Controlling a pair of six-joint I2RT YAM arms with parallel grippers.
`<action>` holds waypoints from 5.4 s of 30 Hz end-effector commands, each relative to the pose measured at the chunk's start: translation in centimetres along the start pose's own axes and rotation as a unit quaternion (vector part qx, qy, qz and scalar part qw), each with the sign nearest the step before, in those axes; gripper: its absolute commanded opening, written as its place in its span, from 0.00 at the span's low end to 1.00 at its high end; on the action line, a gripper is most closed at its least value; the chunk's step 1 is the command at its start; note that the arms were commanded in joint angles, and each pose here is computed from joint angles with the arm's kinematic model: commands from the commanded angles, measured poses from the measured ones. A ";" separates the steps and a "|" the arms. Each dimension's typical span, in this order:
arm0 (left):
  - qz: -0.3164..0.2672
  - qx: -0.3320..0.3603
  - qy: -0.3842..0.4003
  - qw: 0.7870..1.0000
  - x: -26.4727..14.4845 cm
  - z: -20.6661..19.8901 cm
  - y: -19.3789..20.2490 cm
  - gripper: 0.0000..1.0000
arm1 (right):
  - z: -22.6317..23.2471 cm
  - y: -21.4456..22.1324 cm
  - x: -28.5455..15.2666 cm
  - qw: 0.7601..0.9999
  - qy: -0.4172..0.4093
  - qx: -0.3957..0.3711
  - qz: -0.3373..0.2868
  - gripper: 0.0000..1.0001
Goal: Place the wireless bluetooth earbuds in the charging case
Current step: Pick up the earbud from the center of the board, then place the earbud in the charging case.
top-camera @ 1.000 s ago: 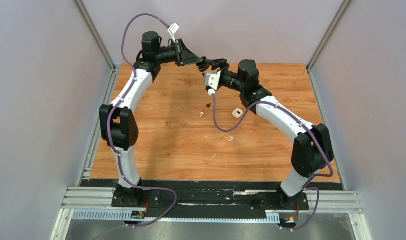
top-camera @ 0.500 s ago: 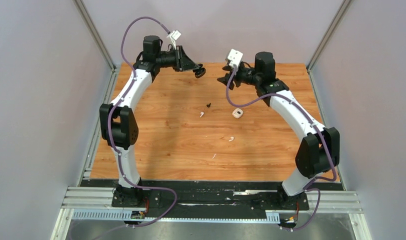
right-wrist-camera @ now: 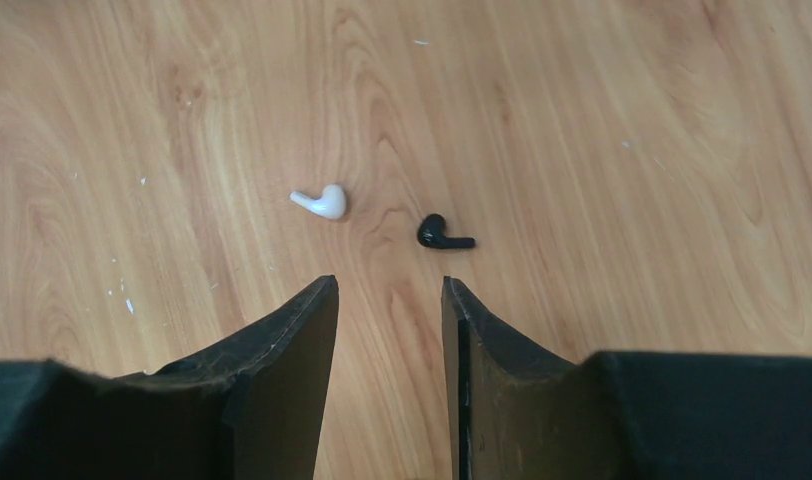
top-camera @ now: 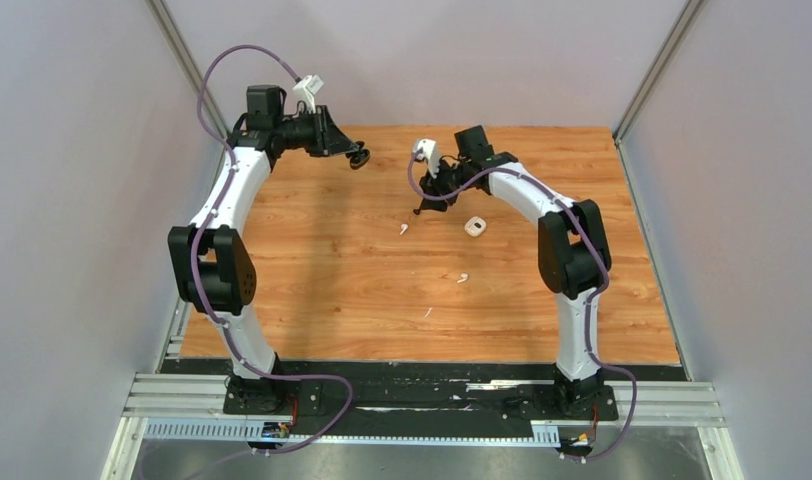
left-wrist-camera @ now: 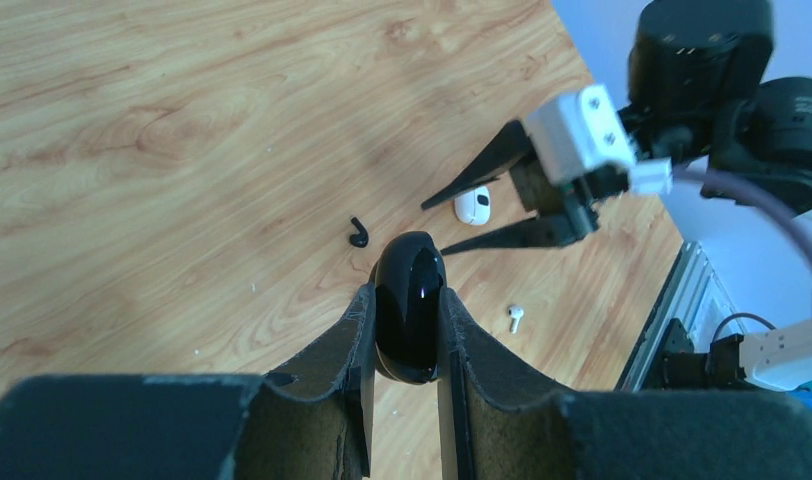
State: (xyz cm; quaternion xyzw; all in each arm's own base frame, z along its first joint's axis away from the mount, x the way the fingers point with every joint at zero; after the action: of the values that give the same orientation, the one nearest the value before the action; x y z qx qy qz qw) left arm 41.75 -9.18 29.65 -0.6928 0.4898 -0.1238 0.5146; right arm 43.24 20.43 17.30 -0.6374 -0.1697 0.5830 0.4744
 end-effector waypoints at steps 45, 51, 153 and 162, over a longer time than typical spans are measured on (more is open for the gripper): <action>-0.023 -0.012 -0.005 1.000 -2.2 -2.2 -0.4 0.00 | -2.2 3.0 8.3 0.972 -0.066 -0.221 0.049 0.30; -0.020 -0.017 -0.002 1.000 -1.9 -2.0 -0.4 0.00 | -2.6 4.3 8.8 0.979 -0.080 -0.166 0.087 0.26; 0.003 0.009 0.238 0.971 6.0 -4.8 0.7 0.00 | 3.0 -10.4 -6.1 0.953 -0.242 0.119 -0.140 0.00; 0.005 -0.004 0.248 0.969 6.2 -4.7 0.7 0.00 | 3.1 -10.6 -5.9 0.955 -0.237 0.109 -0.141 0.00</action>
State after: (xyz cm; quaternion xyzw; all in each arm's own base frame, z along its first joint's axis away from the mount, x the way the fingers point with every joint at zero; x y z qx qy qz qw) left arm 41.87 -16.88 25.65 -0.6539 0.6149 -0.2349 0.3729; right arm 42.84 22.14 27.19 -0.3672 -0.2733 0.6797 0.5731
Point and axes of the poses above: each gripper's point midway between its finger pads, its own x axis out along the fingers, its own z axis along the line the jaws close on, y = z × x, the point moved 10 cm from there along -x, back along the fingers, and after that the axes turned 8 degrees about x, right-handed, at the moved point
